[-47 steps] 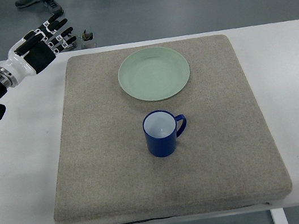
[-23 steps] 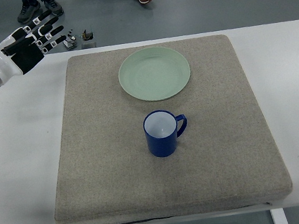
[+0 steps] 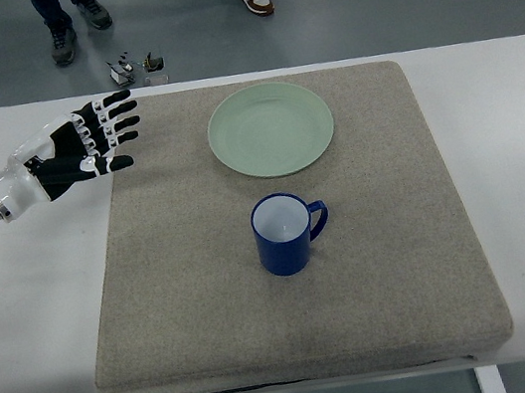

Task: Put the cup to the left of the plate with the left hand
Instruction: 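Reach the left hand toward the blue mug beside the plate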

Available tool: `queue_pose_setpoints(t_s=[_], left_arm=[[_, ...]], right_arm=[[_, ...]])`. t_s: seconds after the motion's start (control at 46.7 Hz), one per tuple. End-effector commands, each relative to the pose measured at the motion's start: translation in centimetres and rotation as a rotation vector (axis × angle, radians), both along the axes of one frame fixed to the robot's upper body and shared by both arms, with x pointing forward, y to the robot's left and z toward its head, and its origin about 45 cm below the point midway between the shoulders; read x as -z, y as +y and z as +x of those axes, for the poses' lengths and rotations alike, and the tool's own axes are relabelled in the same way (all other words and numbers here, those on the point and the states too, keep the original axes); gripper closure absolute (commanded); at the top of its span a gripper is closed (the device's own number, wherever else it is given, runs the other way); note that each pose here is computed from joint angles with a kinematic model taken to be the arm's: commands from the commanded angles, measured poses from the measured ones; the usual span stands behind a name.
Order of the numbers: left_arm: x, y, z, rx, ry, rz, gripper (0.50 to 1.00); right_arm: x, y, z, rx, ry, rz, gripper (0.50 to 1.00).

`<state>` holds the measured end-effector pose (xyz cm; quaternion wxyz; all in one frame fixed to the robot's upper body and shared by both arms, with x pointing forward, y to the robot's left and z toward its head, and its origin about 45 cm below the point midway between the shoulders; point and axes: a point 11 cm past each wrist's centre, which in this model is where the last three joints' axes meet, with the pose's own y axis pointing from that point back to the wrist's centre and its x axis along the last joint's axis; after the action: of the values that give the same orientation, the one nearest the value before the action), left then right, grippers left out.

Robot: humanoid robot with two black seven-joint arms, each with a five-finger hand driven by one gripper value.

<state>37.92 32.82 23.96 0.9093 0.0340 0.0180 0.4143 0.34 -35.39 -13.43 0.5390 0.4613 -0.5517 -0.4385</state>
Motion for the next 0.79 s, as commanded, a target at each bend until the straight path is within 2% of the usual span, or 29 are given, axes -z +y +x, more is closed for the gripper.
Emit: queue_pose_setpoints(t_s=[0.0,0.364,0.621,0.771], left_arm=[[0.6,-1.0,-0.8,0.038,-0.010,0.008,0.504],[3.9,-6.6,-2.1,0.157,-0.003,0.057,0.504],[4.3,-8.9,-2.2,0.190,-0.008,0.039,0.504],[5.6,-11.2,-3.0,0.250,0.022,0.041,0.504]], right_arm=[[0.0,0.0,0.0,0.000,0.000,0.001,0.566],[0.0,0.0,0.0,0.002,0.000,-0.001,0.566],[0.0,0.0,0.0,0.000,0.000,0.001,0.566],[0.0,0.0,0.0,0.000,0.000,-0.001,0.566]])
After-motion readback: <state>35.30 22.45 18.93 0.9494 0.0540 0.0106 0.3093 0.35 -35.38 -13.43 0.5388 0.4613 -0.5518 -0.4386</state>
